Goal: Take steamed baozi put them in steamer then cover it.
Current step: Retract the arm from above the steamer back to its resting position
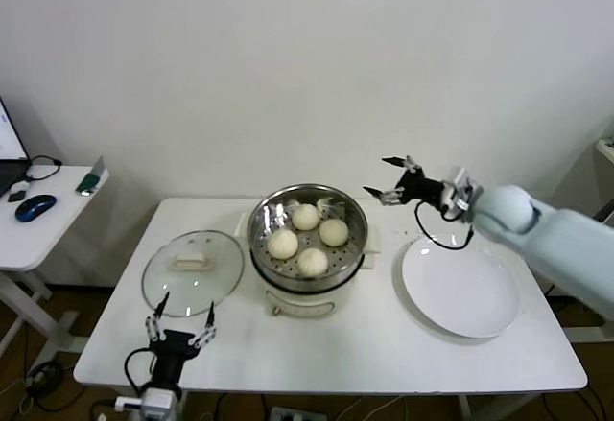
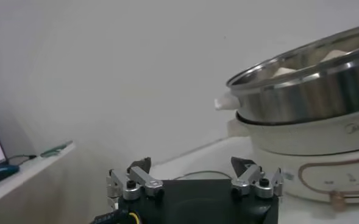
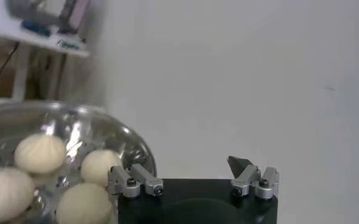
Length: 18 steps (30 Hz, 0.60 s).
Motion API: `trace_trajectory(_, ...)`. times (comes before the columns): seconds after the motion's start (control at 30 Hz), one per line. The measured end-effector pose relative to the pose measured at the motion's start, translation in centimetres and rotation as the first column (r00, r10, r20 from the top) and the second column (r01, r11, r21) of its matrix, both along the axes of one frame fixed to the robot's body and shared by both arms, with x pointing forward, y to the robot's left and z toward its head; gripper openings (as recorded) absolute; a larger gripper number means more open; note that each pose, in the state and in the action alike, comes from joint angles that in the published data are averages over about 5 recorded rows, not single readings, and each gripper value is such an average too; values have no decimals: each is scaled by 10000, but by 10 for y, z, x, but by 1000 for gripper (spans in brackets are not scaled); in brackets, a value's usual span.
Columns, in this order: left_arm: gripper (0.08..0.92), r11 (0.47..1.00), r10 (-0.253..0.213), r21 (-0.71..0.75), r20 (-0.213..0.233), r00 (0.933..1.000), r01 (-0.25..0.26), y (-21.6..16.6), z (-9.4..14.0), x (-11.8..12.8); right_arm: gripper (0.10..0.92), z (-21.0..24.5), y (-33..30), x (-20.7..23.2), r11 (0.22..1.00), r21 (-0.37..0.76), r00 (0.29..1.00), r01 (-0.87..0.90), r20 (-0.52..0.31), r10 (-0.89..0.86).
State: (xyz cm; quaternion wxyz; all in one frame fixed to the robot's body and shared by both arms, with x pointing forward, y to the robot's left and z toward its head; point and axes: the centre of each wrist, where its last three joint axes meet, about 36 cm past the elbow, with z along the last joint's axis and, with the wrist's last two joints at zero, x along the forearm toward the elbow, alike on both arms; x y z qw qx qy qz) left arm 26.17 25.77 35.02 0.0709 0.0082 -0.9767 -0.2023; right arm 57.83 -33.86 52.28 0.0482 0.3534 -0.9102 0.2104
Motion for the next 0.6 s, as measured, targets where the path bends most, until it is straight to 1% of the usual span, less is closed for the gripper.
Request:
trace_trajectory(0.2,823,9969,-34,785,153,9999,22,9,7,5,823,-26,-7,-30,9795,1683,9937,1106,13,-1124)
trace_trajectory(0.37,823,9803,-116,1973,295,9995,56,18,12,12,823,-48,-11,-56,9403,2784,9802,1956,-252,-1965)
trace_trajectory(0.5,823,9411,-206,3379,286,9994,98,26,14,17,823,-64,-16,-78,9026,3414,9642,2622,-541,-2597)
trace_trajectory(0.6,823,8891,-382,4569,176,9991,259,32,15,22,823,-75,-22,-95,8725,3780,9495,3096,-744,-3047)
